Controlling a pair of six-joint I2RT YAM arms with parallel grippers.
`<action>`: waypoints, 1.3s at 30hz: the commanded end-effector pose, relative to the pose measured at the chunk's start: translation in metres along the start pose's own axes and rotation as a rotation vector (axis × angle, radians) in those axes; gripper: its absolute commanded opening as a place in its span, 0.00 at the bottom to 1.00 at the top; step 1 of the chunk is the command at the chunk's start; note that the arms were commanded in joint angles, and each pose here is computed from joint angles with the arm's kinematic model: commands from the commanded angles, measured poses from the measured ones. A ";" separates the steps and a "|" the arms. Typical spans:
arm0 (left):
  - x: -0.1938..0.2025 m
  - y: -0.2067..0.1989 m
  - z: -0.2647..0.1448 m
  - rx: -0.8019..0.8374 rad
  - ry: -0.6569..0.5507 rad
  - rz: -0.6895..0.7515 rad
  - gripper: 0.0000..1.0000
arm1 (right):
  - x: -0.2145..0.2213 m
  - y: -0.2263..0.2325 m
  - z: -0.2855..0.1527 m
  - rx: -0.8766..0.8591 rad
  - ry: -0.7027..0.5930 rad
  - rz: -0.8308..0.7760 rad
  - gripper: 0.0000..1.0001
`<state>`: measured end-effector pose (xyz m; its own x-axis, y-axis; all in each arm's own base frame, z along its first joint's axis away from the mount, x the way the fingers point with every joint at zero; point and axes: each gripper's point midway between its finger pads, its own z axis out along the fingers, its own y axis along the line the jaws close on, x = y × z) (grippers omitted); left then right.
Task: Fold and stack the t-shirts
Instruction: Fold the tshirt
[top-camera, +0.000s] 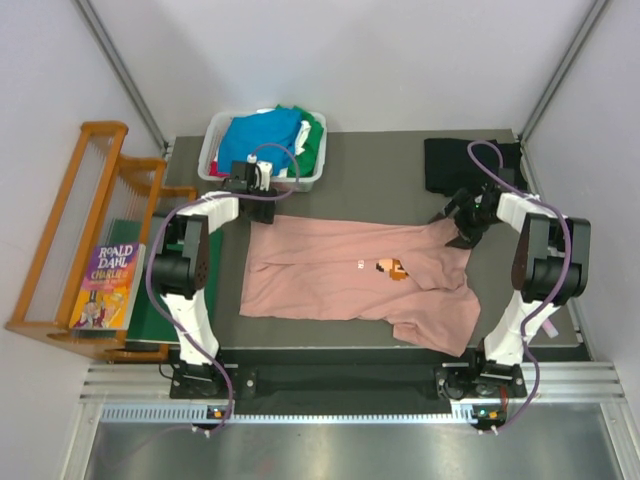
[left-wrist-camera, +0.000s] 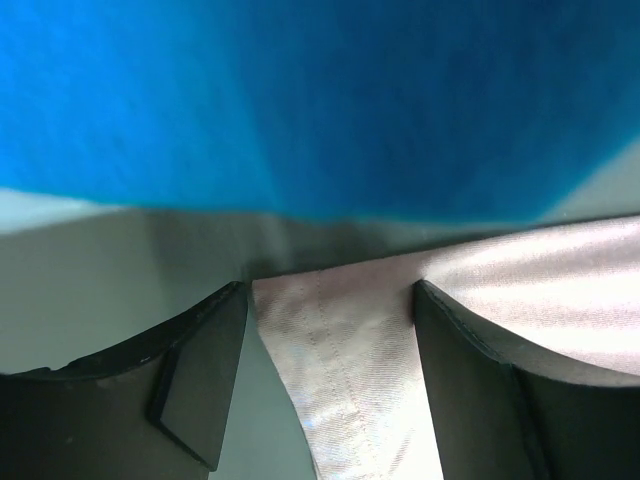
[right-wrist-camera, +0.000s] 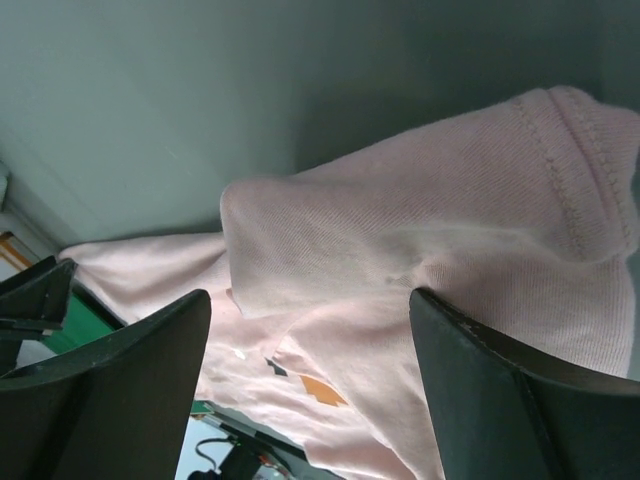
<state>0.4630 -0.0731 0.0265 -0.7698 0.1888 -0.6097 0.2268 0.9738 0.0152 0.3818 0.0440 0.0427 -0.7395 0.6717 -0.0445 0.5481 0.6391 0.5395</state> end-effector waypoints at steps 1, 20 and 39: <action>0.045 0.037 0.013 -0.138 0.155 -0.012 0.71 | -0.019 -0.013 0.018 0.038 -0.013 0.022 0.81; -0.005 0.025 -0.041 0.049 0.092 -0.152 0.71 | -0.034 0.021 0.006 -0.006 -0.014 -0.010 0.82; -0.080 -0.085 -0.108 0.145 -0.140 0.144 0.75 | -0.015 0.097 -0.077 -0.082 -0.145 -0.250 0.91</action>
<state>0.4540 -0.1314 0.1932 -0.6338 0.1998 -0.7473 0.3812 0.9213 -0.0770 0.4234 0.0620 0.1503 -0.7736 0.5737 -0.2689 0.3541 0.7434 0.5674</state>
